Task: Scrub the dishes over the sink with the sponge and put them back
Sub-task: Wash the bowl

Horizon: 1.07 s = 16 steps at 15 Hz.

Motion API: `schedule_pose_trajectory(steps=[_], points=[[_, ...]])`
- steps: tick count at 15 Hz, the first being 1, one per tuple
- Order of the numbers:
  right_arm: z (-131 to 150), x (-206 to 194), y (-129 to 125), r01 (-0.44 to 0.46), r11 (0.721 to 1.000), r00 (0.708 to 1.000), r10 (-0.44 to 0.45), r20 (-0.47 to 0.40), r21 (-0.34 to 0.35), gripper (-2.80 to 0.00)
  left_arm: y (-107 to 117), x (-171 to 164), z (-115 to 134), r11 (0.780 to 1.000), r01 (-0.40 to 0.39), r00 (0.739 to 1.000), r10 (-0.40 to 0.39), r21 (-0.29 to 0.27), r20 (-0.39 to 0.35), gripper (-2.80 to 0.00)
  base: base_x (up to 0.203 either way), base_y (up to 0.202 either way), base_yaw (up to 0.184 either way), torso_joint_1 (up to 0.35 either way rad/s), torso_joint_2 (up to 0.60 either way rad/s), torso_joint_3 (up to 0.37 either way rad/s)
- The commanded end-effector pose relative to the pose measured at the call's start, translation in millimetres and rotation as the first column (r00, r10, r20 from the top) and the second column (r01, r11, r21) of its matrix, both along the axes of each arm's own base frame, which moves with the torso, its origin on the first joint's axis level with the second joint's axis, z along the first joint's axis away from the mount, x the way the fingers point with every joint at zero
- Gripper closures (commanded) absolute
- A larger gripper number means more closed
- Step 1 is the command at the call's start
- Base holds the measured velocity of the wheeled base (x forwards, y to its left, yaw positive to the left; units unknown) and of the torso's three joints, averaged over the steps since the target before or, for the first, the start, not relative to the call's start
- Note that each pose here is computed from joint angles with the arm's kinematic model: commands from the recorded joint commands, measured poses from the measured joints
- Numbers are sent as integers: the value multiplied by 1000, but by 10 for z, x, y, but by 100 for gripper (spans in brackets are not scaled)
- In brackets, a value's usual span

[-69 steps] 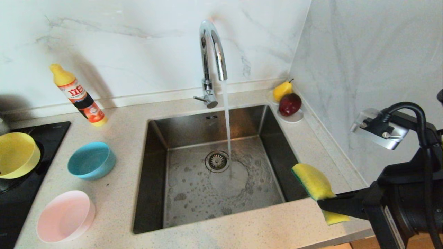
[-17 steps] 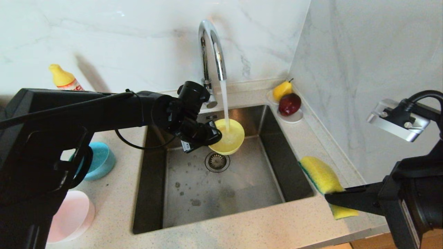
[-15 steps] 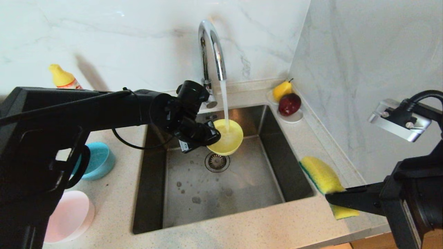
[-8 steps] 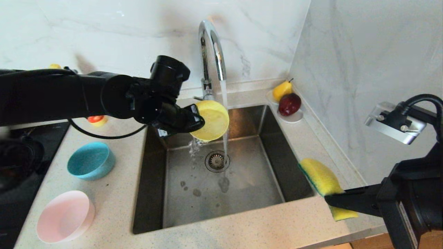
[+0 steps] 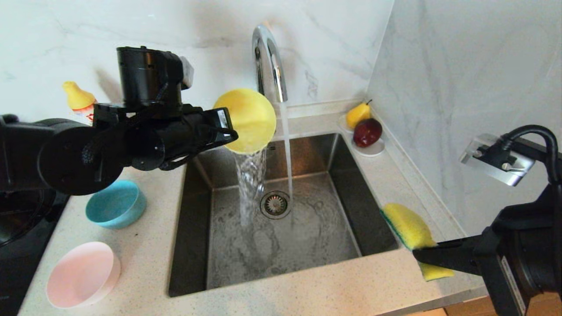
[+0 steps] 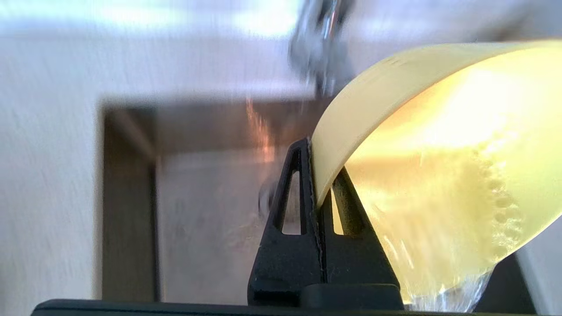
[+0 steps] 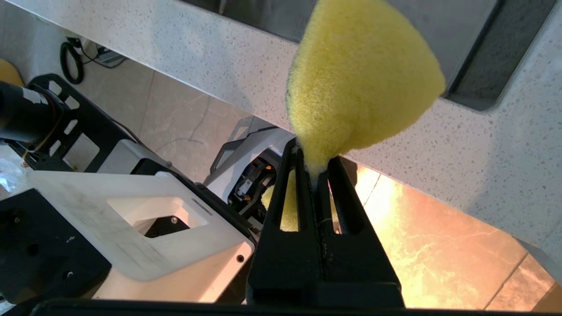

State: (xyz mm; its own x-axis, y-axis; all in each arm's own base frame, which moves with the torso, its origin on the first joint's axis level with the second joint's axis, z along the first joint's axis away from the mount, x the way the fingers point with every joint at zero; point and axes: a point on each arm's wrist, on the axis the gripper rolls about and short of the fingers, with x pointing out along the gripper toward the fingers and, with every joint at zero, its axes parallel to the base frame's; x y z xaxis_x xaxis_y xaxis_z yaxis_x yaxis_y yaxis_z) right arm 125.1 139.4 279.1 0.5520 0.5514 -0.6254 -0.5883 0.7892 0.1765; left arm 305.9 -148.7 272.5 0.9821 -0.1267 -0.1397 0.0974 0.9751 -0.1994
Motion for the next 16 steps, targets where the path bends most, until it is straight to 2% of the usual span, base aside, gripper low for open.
schedule_pose_trajectory(steps=[1,4,7,8,10,13,16], points=[[-15,14,16,0,1000,1000,0,-8,-7,0,45,-83,50,1000,4,987,0,-24,160,0,0,0,0,0,0,0],[-20,33,38,0,1000,1000,0,-10,-10,0,88,-163,39,1000,8,933,-16,23,359,0,0,0,0,0,0,0],[-39,58,67,-2,1000,1000,1,-18,-17,0,153,-289,78,997,-9,872,-27,71,488,0,0,0,0,0,0,0],[-51,67,81,-3,1000,1000,3,-22,-21,0,180,-343,105,998,-11,859,-25,67,511,0,0,0,0,0,0,0],[-57,73,88,-3,1000,1000,2,-24,-23,0,212,-413,104,997,-5,856,-36,78,516,0,0,0,0,0,0,0],[-60,75,91,-2,1000,1000,2,-26,-24,0,245,-489,143,997,-2,833,-43,80,551,0,0,0,0,0,0,0],[-46,68,82,-3,1000,1000,2,-21,-19,0,252,-506,109,996,6,841,-51,85,539,0,0,0,0,0,0,0]])
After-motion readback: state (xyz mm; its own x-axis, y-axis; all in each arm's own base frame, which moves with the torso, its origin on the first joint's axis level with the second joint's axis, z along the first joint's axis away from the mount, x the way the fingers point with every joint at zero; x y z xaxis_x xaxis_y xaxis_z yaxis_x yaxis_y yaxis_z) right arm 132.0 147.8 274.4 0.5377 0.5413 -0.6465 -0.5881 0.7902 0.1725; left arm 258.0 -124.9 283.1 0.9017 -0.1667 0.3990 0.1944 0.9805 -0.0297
